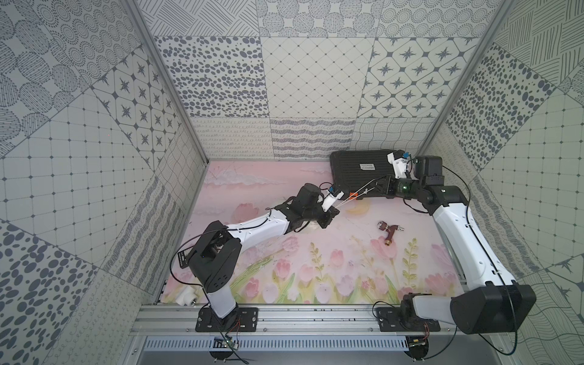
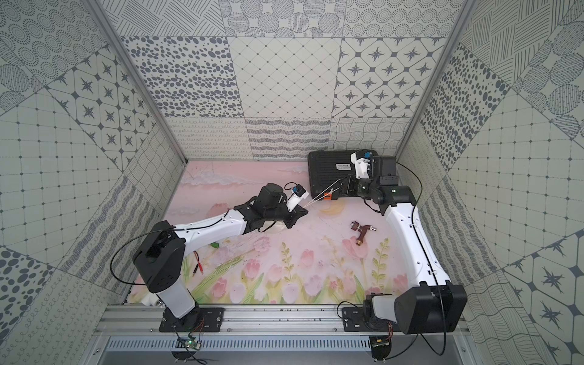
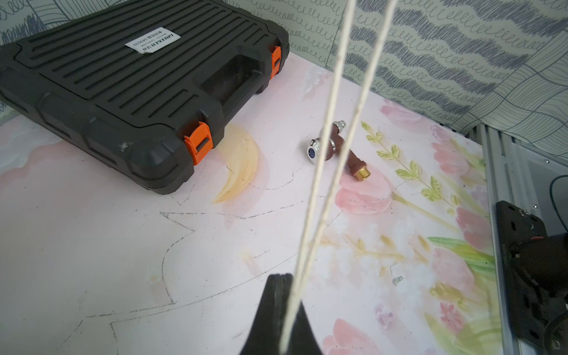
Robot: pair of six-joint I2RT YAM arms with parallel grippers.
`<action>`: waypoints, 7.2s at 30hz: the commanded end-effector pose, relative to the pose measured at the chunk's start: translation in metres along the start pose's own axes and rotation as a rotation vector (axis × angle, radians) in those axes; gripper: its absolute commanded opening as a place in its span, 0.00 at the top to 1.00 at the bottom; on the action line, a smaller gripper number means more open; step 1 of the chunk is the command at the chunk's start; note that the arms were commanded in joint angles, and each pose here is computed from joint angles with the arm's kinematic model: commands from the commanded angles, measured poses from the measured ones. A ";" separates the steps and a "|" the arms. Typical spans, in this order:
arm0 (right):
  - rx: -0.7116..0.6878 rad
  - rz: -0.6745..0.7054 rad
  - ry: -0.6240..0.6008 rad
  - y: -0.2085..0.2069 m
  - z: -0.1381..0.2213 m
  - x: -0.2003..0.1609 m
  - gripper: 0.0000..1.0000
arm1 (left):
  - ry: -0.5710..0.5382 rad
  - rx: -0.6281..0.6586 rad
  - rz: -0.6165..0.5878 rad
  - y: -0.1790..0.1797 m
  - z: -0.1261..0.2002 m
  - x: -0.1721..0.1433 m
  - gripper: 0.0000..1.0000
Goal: Close the soil bag
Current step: Frap the soil bag at the center of the board.
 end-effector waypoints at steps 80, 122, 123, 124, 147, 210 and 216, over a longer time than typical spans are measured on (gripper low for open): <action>0.018 0.142 -0.475 0.018 0.044 0.067 1.00 | 1.066 0.546 0.097 0.054 0.130 -0.116 1.00; 0.313 0.239 -0.400 0.088 0.058 0.010 1.00 | -0.192 0.004 0.027 0.016 0.012 0.102 0.67; 0.316 0.240 -0.398 0.089 0.058 0.010 1.00 | -0.196 -0.008 0.032 0.018 0.010 0.102 0.70; 0.320 0.242 -0.398 0.089 0.059 0.010 1.00 | -0.193 -0.019 0.036 0.019 0.007 0.101 0.73; 0.226 0.241 -0.639 0.112 0.109 0.084 1.00 | 0.432 -0.052 0.154 -0.040 0.001 -0.086 0.93; 0.082 0.340 -0.450 0.100 -0.078 -0.012 1.00 | 0.590 0.698 -0.071 0.124 0.159 0.031 1.00; 0.007 0.281 -0.505 0.066 -0.080 -0.042 1.00 | 0.430 0.502 -0.010 0.054 0.109 -0.012 1.00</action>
Point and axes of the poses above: each gripper's point midway between its finger pads, its own z axis back along the fingers, its own y axis along the line the jaws close on, x = y × z, the point moved 8 cm from there along z, back along the fingers, and after that the axes turned 13 degrees about -z, right-handed, at the moved point
